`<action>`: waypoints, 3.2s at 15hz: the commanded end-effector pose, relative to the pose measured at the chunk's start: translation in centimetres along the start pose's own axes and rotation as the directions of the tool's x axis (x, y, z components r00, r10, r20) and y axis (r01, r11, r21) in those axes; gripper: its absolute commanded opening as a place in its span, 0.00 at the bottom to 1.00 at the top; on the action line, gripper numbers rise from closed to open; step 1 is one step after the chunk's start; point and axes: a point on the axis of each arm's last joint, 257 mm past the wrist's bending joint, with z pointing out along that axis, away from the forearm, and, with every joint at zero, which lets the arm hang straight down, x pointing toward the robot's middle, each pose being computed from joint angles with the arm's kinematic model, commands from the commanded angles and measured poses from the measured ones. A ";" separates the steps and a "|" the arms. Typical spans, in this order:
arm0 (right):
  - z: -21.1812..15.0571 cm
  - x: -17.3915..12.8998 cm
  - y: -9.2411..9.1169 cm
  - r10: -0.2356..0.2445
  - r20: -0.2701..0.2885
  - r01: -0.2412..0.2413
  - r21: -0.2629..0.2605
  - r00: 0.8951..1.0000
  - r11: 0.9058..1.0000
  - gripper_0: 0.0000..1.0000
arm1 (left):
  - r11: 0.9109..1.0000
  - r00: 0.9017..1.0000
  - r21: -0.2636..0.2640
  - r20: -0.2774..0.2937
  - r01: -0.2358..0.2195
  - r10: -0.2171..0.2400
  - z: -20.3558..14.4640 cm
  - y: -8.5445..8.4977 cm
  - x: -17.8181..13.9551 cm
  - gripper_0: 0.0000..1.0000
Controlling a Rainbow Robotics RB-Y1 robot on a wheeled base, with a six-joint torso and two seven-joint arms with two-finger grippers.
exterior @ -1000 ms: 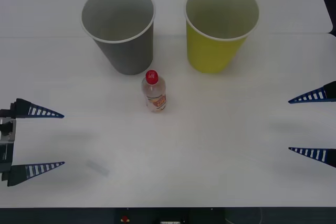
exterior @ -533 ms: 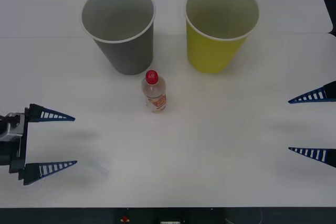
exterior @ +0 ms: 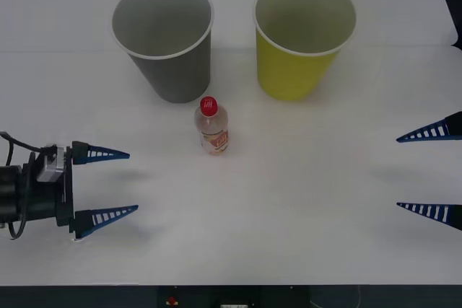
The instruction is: Put the can into the green bin and the plastic bottle into the gray bin
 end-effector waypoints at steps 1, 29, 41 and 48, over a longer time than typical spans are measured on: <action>0.0 0.0 0.0 0.000 0.000 0.000 0.000 1.000 1.000 1.00 | 0.999 0.998 -0.019 0.054 0.032 -0.031 2.3 0.8 -0.3 1.00; 0.0 0.0 0.0 0.000 0.000 0.000 0.000 1.000 1.000 1.00 | 0.973 0.992 -0.220 0.117 0.075 -0.050 19.1 8.5 -3.3 1.00; 0.0 0.0 0.0 0.000 0.000 0.000 0.000 1.000 1.000 1.00 | 0.981 0.992 -0.185 0.114 0.065 -0.044 19.1 7.5 -3.1 0.00; 0.0 0.0 0.0 0.000 0.000 0.000 0.000 1.000 1.000 1.00 | 0.995 0.996 -0.094 0.088 0.043 -0.034 14.1 3.2 -3.0 0.00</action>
